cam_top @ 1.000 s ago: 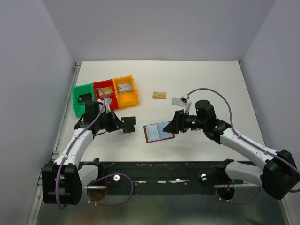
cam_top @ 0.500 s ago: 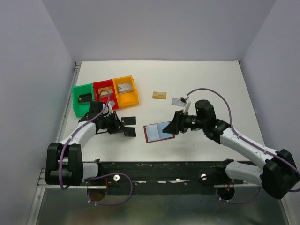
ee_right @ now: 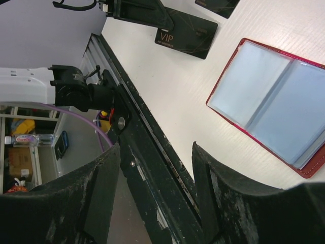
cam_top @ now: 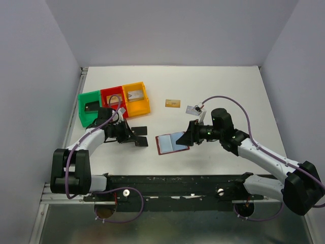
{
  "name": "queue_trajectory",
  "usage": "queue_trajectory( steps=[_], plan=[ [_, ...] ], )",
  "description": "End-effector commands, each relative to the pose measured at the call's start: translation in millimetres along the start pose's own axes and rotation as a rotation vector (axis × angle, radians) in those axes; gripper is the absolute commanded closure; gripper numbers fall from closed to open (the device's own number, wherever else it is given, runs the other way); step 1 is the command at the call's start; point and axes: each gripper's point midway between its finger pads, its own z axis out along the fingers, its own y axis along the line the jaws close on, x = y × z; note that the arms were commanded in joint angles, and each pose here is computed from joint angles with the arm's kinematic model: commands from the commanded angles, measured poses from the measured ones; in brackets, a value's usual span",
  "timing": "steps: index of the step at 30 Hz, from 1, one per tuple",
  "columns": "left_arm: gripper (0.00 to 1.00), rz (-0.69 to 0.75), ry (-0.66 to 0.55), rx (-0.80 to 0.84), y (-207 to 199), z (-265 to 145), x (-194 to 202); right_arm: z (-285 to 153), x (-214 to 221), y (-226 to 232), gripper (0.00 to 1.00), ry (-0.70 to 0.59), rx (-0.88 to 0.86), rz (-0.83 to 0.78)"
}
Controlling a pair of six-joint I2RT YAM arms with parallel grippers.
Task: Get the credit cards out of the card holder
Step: Place the credit card at the center of the board.
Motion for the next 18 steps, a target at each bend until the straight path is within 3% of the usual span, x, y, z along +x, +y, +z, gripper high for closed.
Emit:
queue_trajectory(
  steps=[1,14,18],
  plan=[
    [0.87,0.017,-0.003,0.008,-3,-1,-8,1,2,-1,0.34,0.007,-0.014,-0.01],
    [0.73,0.035,-0.03,-0.029,-3,-8,-13,1,5,-5,0.34,0.017,0.001,-0.002],
    [0.59,0.047,-0.041,-0.059,0,-11,-14,0,5,-4,0.34,0.012,0.005,-0.006]
  ],
)
